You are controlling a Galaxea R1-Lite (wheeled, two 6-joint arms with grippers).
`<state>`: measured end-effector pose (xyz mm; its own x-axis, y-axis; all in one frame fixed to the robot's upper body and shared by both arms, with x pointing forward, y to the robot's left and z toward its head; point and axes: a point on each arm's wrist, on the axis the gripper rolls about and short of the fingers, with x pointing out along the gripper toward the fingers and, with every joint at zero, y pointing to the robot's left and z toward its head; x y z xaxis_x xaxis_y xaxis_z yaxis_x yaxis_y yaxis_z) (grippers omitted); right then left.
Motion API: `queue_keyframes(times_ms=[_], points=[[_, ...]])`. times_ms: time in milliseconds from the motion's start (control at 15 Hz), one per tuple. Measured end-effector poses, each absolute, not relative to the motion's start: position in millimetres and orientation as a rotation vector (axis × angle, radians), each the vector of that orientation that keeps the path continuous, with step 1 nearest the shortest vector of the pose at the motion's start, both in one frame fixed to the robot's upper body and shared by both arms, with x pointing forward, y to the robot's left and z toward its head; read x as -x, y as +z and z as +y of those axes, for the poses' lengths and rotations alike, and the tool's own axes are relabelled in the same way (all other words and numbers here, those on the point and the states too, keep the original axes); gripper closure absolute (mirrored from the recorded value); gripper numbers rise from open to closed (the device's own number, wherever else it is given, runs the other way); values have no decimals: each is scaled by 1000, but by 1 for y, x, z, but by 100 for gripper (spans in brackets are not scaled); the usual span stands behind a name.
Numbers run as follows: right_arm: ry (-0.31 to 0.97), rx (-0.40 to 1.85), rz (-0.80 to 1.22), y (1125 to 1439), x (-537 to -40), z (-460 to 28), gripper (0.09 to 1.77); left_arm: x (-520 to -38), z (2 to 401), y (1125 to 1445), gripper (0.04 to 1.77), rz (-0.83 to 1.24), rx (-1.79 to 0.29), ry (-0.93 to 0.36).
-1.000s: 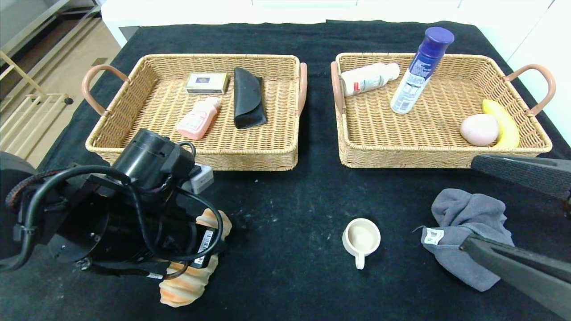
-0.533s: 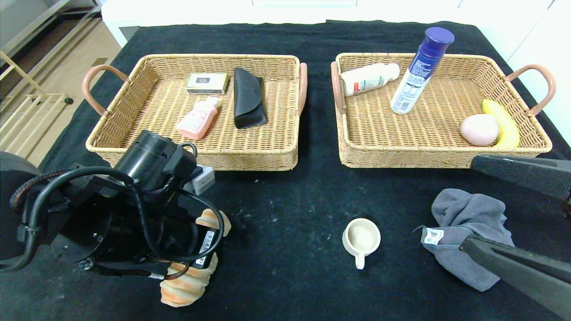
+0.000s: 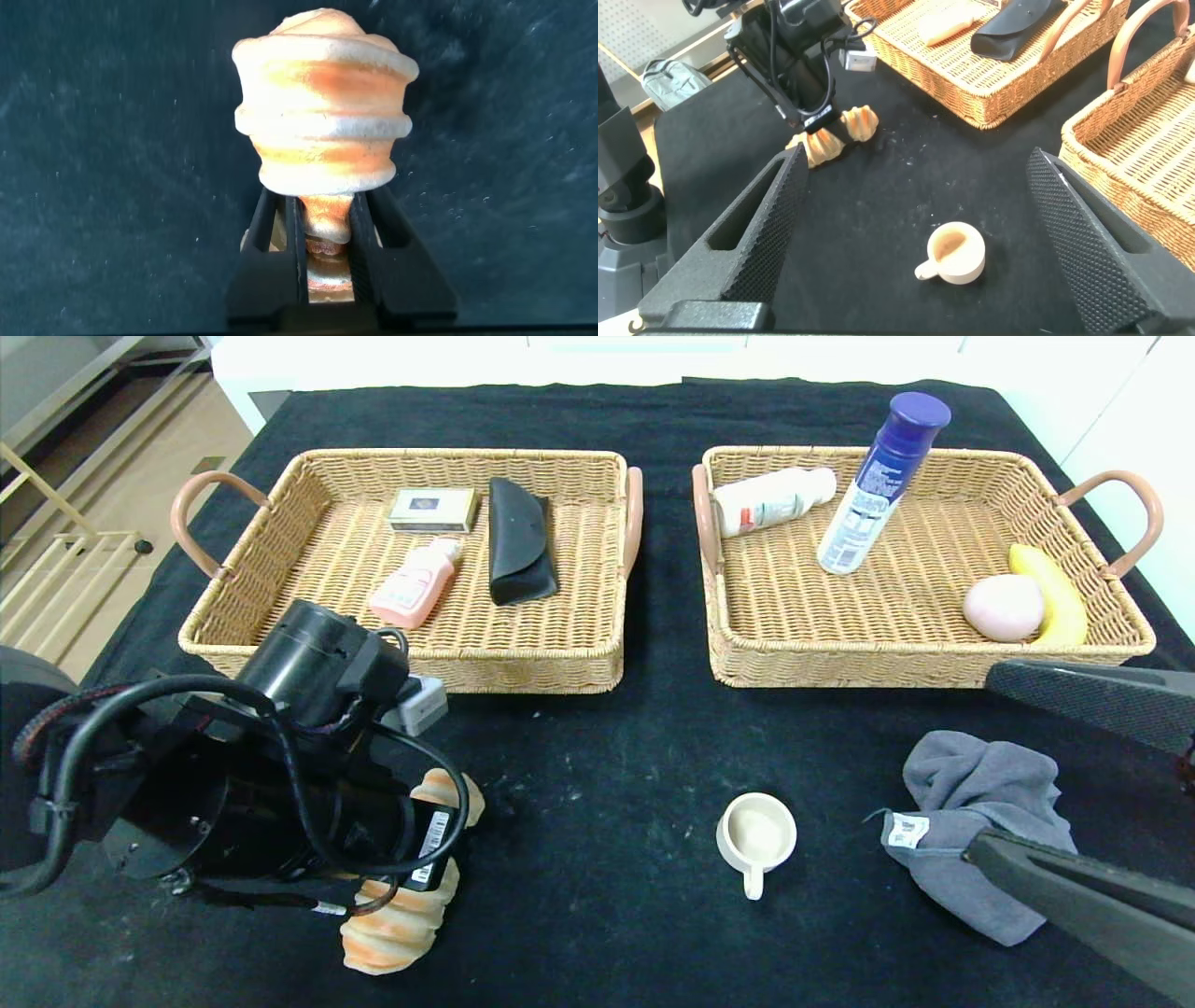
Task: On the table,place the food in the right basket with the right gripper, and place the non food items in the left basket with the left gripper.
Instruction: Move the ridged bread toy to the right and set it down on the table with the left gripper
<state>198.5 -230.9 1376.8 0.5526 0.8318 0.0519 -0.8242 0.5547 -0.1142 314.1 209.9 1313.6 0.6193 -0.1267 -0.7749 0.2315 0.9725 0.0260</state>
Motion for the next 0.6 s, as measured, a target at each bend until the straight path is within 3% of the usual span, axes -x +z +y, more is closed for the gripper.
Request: queue_keyframes(times_ms=[600], points=[[980,79,-104,1377,-198,-231,15,-306,168,1371,149,769,114,-518]])
